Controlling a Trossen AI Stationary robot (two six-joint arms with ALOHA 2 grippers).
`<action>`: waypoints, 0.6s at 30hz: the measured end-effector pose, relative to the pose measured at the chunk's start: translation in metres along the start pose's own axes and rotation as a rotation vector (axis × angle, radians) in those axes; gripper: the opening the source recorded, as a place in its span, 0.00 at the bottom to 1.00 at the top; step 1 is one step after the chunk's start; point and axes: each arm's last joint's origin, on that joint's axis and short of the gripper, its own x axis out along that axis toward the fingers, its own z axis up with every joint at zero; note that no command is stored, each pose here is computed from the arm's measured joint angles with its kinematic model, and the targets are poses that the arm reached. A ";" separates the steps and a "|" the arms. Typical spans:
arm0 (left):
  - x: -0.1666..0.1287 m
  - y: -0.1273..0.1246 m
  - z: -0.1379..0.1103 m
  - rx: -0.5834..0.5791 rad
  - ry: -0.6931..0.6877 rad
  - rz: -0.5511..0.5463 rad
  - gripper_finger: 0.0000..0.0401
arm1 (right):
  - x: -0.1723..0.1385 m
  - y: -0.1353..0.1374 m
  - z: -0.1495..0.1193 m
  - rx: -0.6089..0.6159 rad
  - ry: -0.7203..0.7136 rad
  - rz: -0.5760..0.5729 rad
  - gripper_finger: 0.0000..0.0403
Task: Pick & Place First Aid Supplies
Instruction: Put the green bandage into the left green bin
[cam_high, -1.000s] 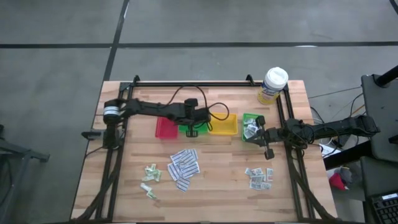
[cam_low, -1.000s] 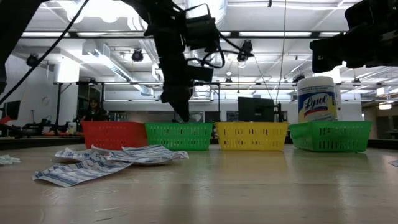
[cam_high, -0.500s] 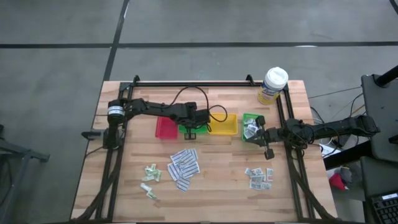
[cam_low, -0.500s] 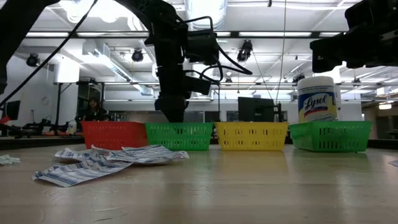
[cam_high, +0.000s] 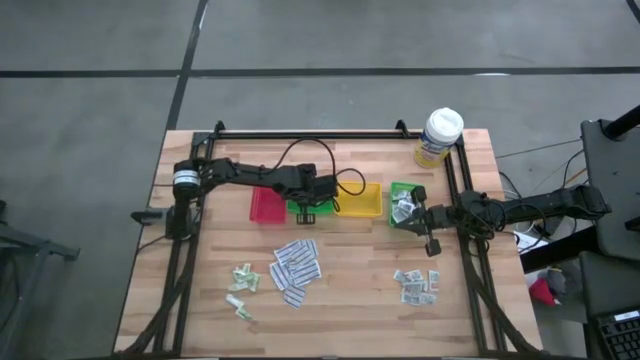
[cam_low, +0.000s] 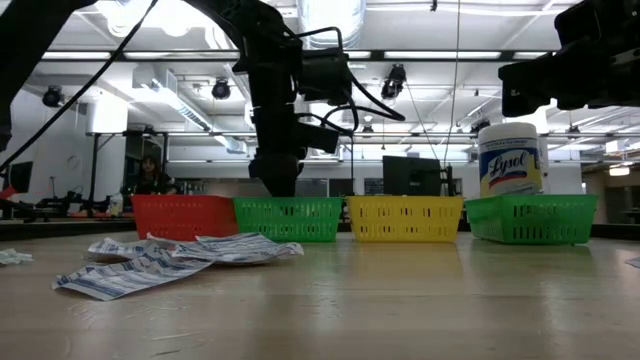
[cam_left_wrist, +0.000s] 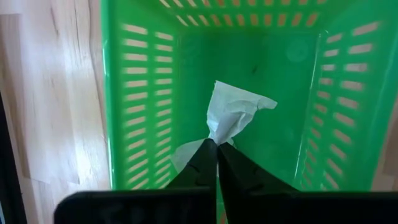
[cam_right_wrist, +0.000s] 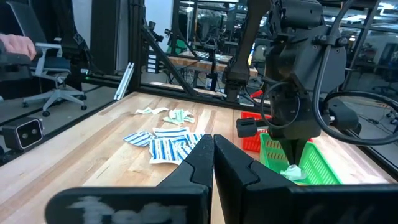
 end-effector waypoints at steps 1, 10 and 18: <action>0.000 0.000 0.000 0.000 0.000 0.000 0.03 | 0.000 0.000 0.000 0.000 0.000 0.000 0.02; 0.000 0.000 0.000 -0.002 0.000 0.000 0.19 | 0.000 0.000 0.000 0.000 0.000 0.000 0.02; -0.015 0.005 -0.001 0.005 0.018 -0.003 0.27 | 0.000 0.000 0.000 0.001 0.000 0.000 0.02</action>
